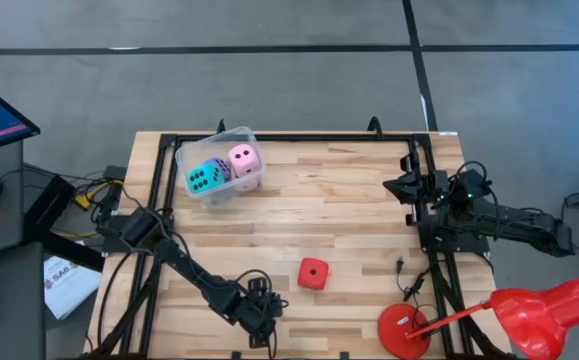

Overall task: Pick & Place Dice
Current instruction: Put the small purple dice into the transparent container

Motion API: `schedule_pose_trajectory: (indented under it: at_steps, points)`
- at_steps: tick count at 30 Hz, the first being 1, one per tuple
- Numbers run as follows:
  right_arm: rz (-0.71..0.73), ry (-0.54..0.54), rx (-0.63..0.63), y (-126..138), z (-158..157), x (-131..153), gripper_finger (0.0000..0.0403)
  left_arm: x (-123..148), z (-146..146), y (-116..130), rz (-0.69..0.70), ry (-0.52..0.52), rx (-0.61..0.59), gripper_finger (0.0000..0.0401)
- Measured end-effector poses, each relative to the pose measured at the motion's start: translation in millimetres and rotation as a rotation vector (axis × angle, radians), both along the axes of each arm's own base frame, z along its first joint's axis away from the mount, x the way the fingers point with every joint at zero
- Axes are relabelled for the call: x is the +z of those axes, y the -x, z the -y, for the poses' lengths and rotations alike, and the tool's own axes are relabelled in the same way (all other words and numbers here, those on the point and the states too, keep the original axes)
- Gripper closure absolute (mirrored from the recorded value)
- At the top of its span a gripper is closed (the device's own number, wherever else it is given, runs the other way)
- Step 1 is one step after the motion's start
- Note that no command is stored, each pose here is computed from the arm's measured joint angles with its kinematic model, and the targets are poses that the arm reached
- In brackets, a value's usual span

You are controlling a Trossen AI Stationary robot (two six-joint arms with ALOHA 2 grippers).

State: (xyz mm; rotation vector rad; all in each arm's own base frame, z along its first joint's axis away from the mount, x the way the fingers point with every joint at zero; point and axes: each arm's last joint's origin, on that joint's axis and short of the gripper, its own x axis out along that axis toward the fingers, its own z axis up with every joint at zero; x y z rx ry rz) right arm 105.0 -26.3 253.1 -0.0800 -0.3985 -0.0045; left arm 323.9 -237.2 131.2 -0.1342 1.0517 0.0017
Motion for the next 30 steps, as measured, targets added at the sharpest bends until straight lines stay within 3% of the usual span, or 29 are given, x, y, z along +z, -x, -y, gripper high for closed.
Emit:
schedule_pose_trajectory:
  at_steps: [30]
  points:
    - [0.001, 0.0, 0.0, 0.1, 0.0, 0.1, 0.0403, -0.9, -0.3, 1.3, -0.036, 0.022, -0.014, 0.0325]
